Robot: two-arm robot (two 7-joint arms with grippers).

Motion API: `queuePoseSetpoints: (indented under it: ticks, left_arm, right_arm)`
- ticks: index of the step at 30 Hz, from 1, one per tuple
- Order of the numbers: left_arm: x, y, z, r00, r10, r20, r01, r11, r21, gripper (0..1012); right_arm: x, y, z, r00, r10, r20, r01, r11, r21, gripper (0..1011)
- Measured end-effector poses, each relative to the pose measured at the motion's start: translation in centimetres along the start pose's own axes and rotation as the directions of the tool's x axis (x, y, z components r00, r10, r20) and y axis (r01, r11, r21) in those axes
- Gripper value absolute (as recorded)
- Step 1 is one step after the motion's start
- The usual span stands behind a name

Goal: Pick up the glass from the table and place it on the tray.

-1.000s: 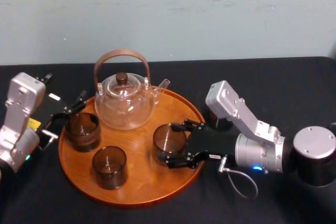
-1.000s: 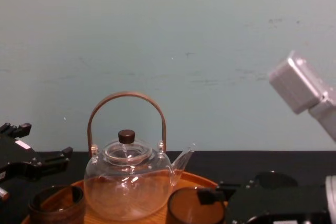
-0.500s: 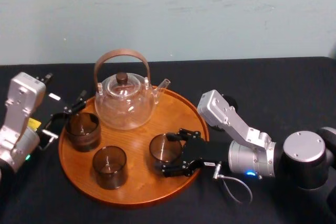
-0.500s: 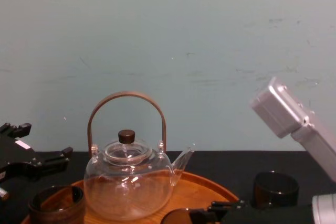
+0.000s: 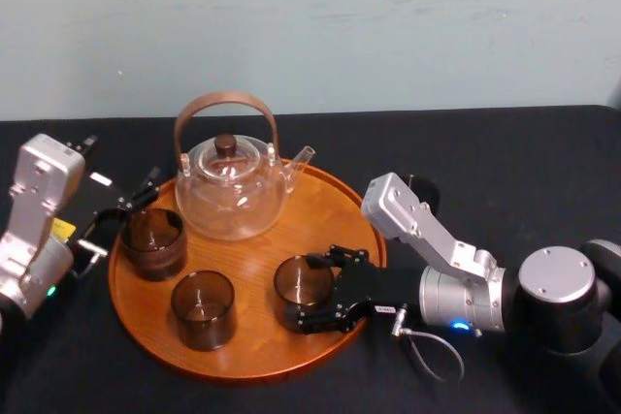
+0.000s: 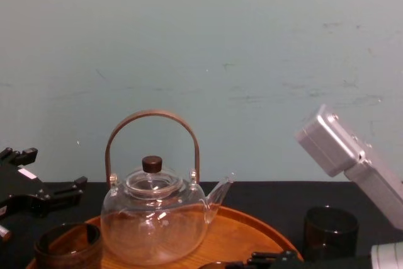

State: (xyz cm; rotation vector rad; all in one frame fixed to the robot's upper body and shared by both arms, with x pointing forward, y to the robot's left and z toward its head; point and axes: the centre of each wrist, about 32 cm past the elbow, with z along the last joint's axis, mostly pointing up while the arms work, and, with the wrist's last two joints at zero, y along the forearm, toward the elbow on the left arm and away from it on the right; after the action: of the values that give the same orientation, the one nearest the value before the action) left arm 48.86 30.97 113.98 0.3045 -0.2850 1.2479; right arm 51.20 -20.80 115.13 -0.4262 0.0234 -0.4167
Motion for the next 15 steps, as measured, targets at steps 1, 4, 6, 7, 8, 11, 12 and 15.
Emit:
queuePoseSetpoints:
  ticks: [1, 4, 6, 7, 8, 11, 12, 15]
  left_arm:
    - [0.00, 0.00, 0.00, 1.0000, 0.000, 0.000, 0.000, 1.0000, 0.000, 1002]
    - [0.00, 0.00, 0.00, 1.0000, 0.000, 0.000, 0.000, 1.0000, 0.000, 1001]
    - [0.00, 0.00, 0.00, 1.0000, 0.000, 0.000, 0.000, 1.0000, 0.000, 1001]
    - [0.00, 0.00, 0.00, 1.0000, 0.000, 0.000, 0.000, 1.0000, 0.000, 1001]
    - [0.00, 0.00, 0.00, 1.0000, 0.000, 0.000, 0.000, 1.0000, 0.000, 1001]
    - [0.00, 0.00, 0.00, 1.0000, 0.000, 0.000, 0.000, 1.0000, 0.000, 1001]
    - [0.00, 0.00, 0.00, 1.0000, 0.000, 0.000, 0.000, 1.0000, 0.000, 1001]
    - [0.00, 0.00, 0.00, 1.0000, 0.000, 0.000, 0.000, 1.0000, 0.000, 1001]
  right_arm:
    - [0.00, 0.00, -0.03, 1.000, 0.000, -0.001, 0.000, 1.000, 0.000, 904]
    - [0.01, -0.01, -0.10, 1.000, -0.001, -0.003, 0.001, 1.000, -0.003, 904]
    - [-0.02, -0.03, -0.12, 1.000, -0.003, -0.002, 0.003, 1.000, -0.005, 904]
    - [-0.07, -0.03, -0.11, 1.000, -0.004, 0.001, 0.004, 1.000, -0.006, 904]
    - [-0.09, -0.03, -0.10, 1.000, -0.005, 0.002, 0.005, 1.000, -0.007, 904]
    - [-0.11, -0.04, -0.11, 1.000, -0.006, 0.003, 0.006, 1.000, -0.008, 904]
    - [-0.11, -0.04, -0.11, 1.000, -0.006, 0.003, 0.006, 1.000, -0.009, 904]
    - [-0.11, -0.04, -0.12, 1.000, -0.006, 0.003, 0.006, 1.000, -0.009, 904]
